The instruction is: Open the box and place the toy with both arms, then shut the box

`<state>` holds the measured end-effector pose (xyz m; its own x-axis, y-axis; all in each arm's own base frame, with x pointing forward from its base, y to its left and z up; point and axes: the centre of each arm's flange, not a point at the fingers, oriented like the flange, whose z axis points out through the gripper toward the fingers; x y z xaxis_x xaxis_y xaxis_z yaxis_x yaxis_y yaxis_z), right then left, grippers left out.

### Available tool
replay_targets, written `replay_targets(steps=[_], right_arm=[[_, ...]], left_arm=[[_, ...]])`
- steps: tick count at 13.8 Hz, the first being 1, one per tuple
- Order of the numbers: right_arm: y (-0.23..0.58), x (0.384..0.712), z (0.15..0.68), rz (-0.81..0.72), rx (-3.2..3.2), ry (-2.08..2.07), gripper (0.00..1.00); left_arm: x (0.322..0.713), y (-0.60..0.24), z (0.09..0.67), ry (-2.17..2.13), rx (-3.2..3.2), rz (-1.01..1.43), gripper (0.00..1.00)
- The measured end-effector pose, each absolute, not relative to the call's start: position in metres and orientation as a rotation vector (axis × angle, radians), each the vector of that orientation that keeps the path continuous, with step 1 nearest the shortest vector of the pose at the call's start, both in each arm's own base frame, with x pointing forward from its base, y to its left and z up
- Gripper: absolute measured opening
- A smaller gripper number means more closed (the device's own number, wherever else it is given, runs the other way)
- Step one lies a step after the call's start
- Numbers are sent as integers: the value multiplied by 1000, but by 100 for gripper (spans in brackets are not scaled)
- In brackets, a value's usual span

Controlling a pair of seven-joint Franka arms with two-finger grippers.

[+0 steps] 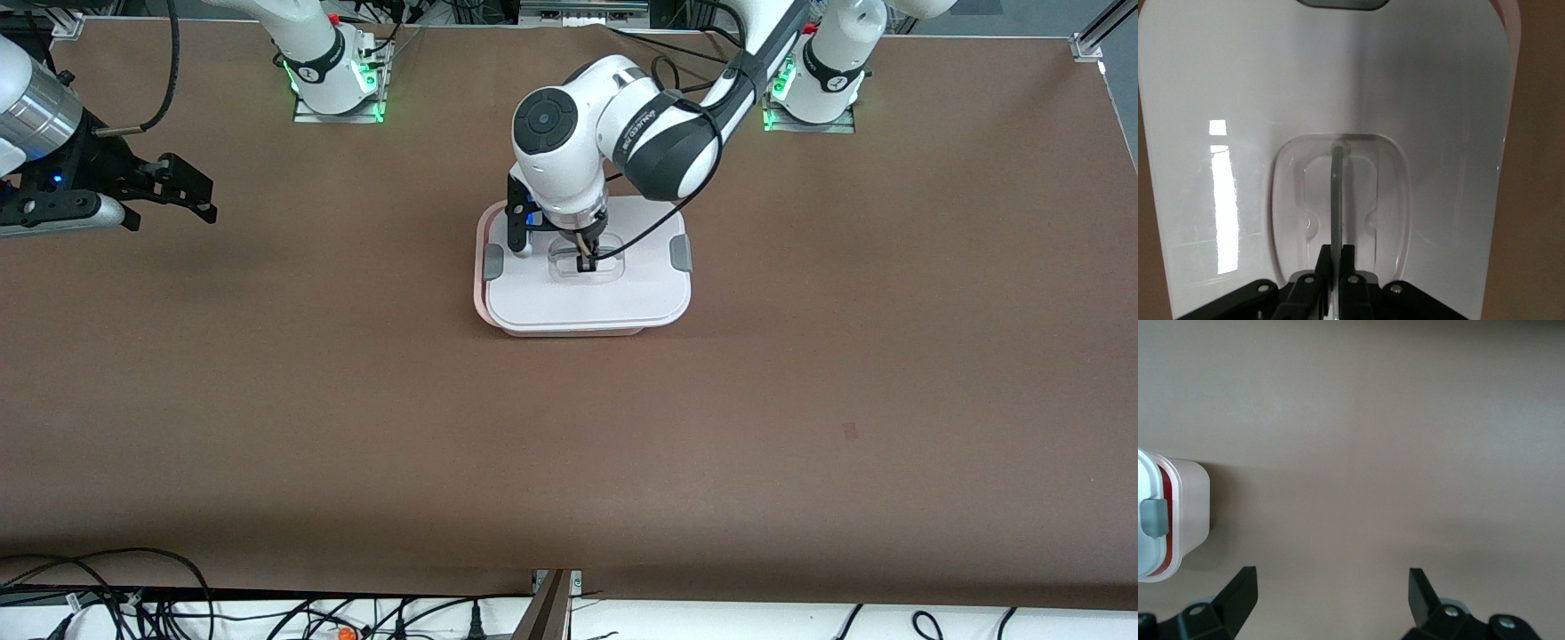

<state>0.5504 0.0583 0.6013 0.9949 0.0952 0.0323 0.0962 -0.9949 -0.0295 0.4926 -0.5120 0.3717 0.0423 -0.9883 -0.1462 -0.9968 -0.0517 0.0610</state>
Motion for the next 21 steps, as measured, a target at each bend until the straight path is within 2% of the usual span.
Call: replay_targets(steps=[21], right_arm=[[63,549,605,-62,-3102,-163,100]], left_arm=[[483,-534,356,2069,-2278,162,7]])
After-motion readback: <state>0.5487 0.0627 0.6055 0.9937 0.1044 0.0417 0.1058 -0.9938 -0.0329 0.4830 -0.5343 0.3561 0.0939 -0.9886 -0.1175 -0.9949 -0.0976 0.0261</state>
